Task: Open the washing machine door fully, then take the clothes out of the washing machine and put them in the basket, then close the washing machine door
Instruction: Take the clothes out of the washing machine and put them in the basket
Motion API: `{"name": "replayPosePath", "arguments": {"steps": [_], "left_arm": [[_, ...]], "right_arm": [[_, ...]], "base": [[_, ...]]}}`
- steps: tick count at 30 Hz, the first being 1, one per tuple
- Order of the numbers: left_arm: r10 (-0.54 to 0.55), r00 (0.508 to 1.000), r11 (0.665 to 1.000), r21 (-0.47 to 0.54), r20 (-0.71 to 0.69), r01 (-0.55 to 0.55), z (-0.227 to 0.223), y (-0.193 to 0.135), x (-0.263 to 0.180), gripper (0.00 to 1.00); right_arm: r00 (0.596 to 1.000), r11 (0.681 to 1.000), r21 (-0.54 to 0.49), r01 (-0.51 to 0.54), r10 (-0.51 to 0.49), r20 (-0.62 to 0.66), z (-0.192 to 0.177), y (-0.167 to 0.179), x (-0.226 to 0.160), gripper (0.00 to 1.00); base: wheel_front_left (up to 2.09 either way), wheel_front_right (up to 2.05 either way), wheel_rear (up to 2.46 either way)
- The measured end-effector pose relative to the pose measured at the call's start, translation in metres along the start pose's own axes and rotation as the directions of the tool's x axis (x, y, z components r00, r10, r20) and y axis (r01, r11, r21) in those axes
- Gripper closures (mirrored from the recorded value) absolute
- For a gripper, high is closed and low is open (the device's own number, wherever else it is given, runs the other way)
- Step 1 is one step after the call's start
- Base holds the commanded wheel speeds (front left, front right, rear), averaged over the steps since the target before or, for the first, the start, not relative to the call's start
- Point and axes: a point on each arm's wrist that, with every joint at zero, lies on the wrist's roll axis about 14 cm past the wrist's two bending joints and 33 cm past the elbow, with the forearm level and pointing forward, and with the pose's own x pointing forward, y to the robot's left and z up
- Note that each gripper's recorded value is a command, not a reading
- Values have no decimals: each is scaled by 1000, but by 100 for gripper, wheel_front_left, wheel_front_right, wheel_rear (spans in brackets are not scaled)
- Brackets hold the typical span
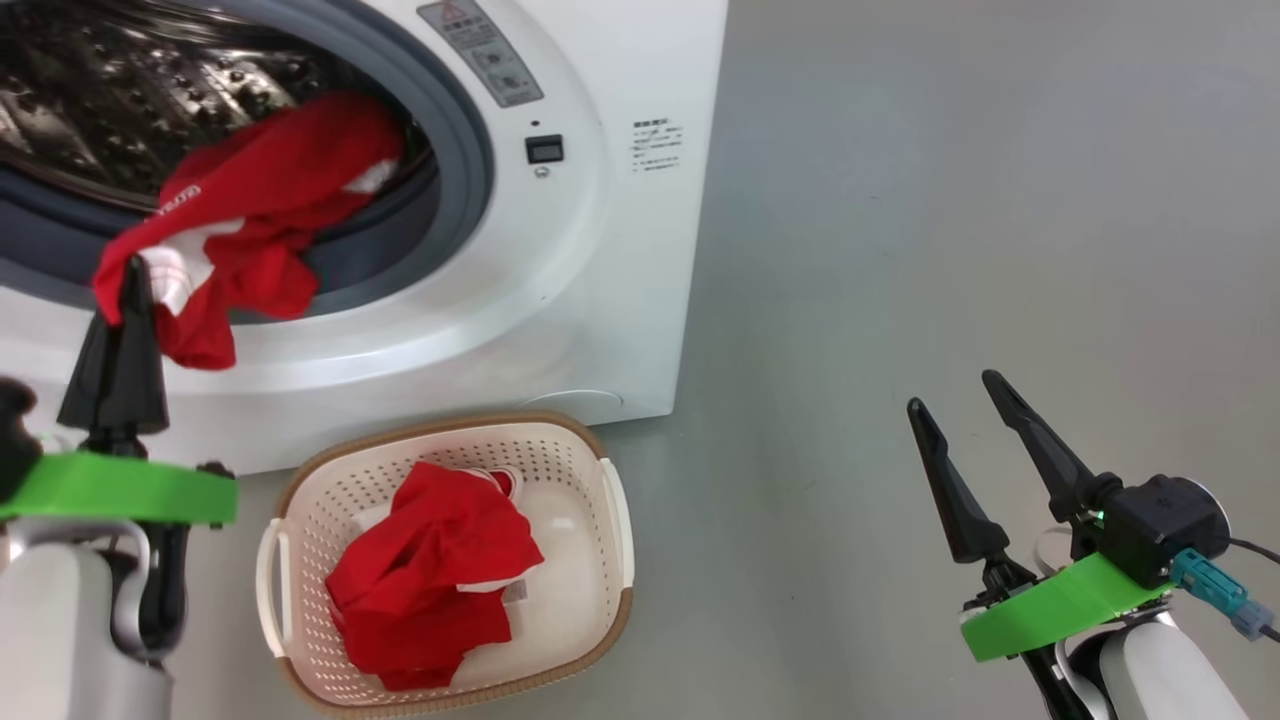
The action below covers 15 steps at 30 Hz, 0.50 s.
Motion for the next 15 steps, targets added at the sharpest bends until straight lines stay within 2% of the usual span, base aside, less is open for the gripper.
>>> {"name": "replayPosePath", "arguments": {"steps": [15], "left_arm": [[-29, 990, 1000, 11, 136, 28, 39, -18, -42, 100]], "right_arm": [[1000, 1000, 3, -26, 26, -10, -5, 6, 4, 0]], "base": [[0, 0, 0]]}}
